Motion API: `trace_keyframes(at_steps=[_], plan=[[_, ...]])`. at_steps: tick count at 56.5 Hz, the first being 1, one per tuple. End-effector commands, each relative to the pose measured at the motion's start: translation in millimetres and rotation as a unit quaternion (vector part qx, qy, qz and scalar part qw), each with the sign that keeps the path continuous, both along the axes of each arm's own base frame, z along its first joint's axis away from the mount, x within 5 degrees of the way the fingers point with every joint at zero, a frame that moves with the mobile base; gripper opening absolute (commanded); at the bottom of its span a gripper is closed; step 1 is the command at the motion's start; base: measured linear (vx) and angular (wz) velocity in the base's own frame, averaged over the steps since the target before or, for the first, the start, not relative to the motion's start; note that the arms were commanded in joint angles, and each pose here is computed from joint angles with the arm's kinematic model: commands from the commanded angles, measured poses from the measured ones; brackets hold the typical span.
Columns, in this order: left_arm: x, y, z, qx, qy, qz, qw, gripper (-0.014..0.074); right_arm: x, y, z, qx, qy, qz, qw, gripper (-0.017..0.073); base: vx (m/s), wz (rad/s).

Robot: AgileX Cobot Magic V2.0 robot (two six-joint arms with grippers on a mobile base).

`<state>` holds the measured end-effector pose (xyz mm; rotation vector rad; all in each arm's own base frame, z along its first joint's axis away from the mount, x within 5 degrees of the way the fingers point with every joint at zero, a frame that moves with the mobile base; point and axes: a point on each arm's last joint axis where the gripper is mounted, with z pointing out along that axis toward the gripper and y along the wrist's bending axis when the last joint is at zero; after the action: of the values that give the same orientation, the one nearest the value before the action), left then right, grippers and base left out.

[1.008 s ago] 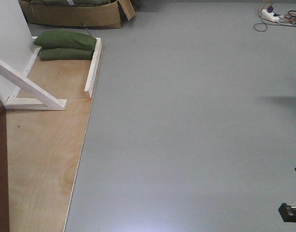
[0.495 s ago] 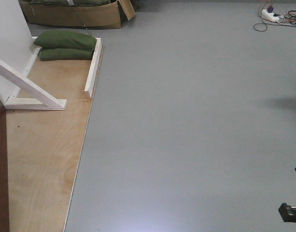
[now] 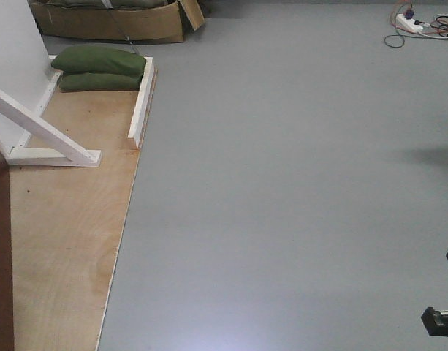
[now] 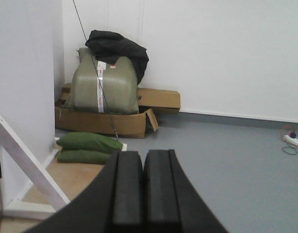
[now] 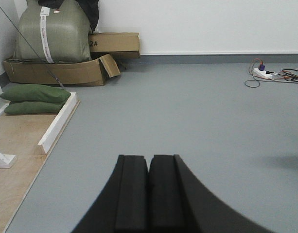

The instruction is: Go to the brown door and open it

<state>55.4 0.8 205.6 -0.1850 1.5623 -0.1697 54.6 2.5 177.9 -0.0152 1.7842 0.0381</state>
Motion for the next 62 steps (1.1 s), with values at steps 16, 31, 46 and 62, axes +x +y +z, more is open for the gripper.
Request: trace_keyframes(at_steps=[16, 31, 46, 62], plan=[[-5, 5.5, 167, 0.008, -0.121, 0.056, 0.991, -0.0006, 1, -1, 6, -0.003, -0.044, -0.003, 0.999, 0.0000, 0.00, 0.00], [39, 29.8, 238, -0.055, -0.160, 0.136, 0.976, -0.0006, 1, -1, 6, -0.003, -0.044, -0.003, 0.999, 0.0000, 0.00, 0.00], [59, 75.8, 254, -0.124, -0.263, 0.251, 0.923, -0.0006, 1, -1, 6, -0.003, -0.044, -0.003, 0.999, 0.0000, 0.00, 0.00], [44, 110.7, 266, -0.098, -0.318, 0.369, 0.868, -0.0006, 1, -1, 6, -0.003, -0.044, -0.003, 0.999, 0.0000, 0.00, 0.00]])
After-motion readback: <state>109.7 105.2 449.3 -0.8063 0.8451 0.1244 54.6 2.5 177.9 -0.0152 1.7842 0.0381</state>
